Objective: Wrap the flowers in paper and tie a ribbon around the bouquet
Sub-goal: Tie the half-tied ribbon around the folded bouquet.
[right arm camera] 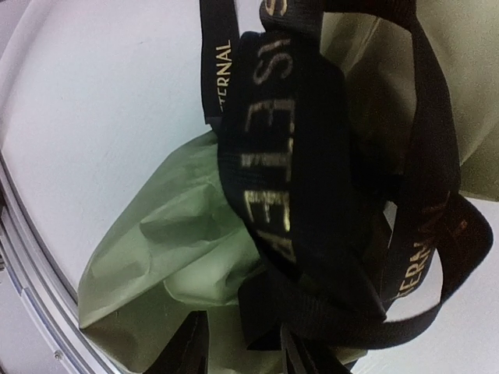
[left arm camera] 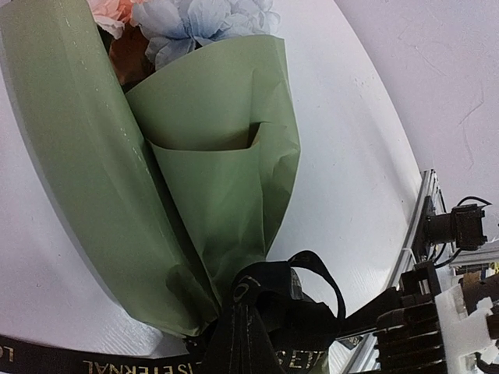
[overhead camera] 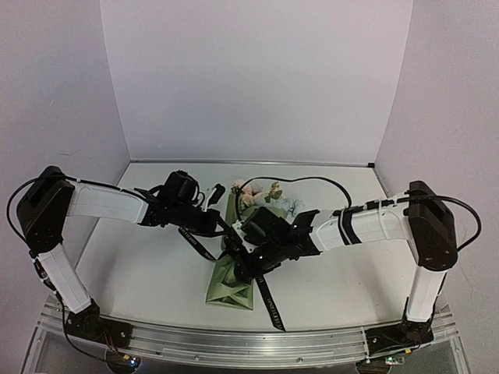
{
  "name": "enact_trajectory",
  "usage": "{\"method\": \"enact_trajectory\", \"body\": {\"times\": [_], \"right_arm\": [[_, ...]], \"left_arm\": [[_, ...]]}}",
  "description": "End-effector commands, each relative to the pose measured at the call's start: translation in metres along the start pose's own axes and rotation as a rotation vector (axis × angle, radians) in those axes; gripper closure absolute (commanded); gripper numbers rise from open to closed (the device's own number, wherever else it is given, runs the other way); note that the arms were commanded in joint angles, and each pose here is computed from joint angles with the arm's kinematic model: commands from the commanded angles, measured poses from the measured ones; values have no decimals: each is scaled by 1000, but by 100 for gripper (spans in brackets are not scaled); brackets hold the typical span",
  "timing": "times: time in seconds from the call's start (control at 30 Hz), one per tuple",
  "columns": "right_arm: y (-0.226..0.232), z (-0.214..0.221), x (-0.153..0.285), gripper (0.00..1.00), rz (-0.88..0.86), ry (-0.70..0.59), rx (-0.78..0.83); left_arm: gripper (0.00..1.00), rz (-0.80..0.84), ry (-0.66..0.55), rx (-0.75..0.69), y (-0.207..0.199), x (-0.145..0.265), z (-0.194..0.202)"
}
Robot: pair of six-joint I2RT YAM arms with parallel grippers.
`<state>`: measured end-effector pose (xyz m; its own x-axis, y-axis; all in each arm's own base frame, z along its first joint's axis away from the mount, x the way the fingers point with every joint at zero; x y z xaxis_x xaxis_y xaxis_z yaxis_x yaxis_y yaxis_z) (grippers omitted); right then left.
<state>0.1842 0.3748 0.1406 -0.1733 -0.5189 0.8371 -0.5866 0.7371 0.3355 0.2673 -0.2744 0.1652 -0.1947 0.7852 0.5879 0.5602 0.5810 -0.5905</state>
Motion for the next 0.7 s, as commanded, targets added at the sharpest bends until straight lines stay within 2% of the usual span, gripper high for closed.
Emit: {"method": "enact_trajectory", "body": {"times": [0.0,0.07,0.13,0.17,0.47,0.67], "right_arm": [[2,-8,-7,72,19,-25,8],[1,-8,-6,82,25,-30,4],[-1,-7,1,97,38,-44,2],[-2,-6,5,100,42,-52,1],[-7,9,42,100,40,-51,0],[-16,18,51,100,85,-36,0]], "left_arm": [[100,39,-74,-61,-18,16,-21],[100,13,-88,-45,-14,19,-21],[100,-9,-103,-30,-12,23,-21],[100,-20,-107,-24,-10,24,-20],[100,-59,-121,2,-4,26,-18],[100,-88,-107,28,2,24,-11]]}}
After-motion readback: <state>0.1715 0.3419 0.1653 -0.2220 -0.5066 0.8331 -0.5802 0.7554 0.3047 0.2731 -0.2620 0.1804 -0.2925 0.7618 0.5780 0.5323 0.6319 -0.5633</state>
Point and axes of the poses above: each gripper's point midway between its finger pads, its own x axis back along the fingers, its own y axis along the line the jaws close on, z = x × y, the point moved 10 cm from there along x, back along the fingers, and after that the axes turned 1 degree about -x, right-handed, at the moved point
